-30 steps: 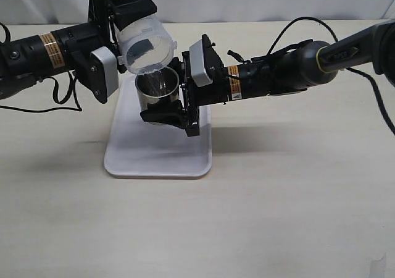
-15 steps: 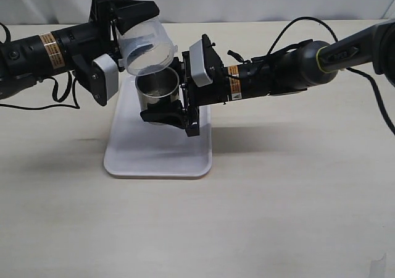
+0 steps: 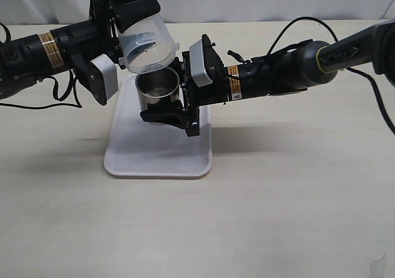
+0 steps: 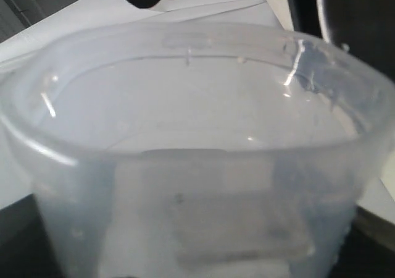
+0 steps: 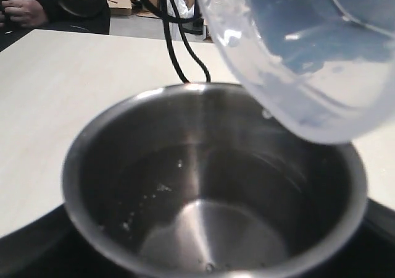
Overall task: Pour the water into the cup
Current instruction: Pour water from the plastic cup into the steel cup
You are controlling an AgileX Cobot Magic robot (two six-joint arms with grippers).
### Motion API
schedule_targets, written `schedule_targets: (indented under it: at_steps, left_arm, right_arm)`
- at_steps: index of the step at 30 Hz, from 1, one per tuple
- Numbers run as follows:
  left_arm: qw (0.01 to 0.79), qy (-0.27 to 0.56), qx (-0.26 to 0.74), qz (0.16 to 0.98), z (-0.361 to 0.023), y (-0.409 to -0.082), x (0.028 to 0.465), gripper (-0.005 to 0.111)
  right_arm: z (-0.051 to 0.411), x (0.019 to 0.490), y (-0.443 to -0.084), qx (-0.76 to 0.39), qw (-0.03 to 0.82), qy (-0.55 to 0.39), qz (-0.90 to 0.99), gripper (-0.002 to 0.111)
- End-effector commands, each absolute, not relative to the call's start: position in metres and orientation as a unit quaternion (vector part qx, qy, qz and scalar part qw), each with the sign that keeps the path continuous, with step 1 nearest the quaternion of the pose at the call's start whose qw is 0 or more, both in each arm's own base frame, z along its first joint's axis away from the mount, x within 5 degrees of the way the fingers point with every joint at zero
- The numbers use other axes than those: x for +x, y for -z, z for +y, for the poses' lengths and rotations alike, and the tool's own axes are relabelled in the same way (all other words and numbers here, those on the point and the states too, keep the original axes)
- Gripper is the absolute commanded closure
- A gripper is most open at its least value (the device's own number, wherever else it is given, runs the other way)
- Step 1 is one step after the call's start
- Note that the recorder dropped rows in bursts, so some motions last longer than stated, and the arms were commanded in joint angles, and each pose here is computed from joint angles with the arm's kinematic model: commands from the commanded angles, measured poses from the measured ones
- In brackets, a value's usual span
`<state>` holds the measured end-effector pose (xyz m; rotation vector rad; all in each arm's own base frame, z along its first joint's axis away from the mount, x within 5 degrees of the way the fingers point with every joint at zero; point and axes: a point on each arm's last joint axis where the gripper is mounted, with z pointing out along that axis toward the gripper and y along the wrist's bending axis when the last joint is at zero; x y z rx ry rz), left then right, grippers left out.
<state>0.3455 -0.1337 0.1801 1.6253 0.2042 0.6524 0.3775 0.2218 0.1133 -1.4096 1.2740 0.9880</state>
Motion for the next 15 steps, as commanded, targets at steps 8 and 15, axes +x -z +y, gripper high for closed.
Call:
schedule_targets:
  at_steps: [8, 15]
  left_arm:
    - [0.645, -0.287, 0.704, 0.080, -0.1352, -0.1846, 0.3457, 0.107]
    - [0.646, -0.285, 0.703, 0.083, -0.1352, -0.1846, 0.3458, 0.107]
  right_arm:
    - [0.2225, 0.3785, -0.1202, -0.568, 0.492, -0.416, 0.512, 0.104]
    - [0.2223, 0.3794, -0.1192, -0.569, 0.491, -0.410, 0.516, 0.104]
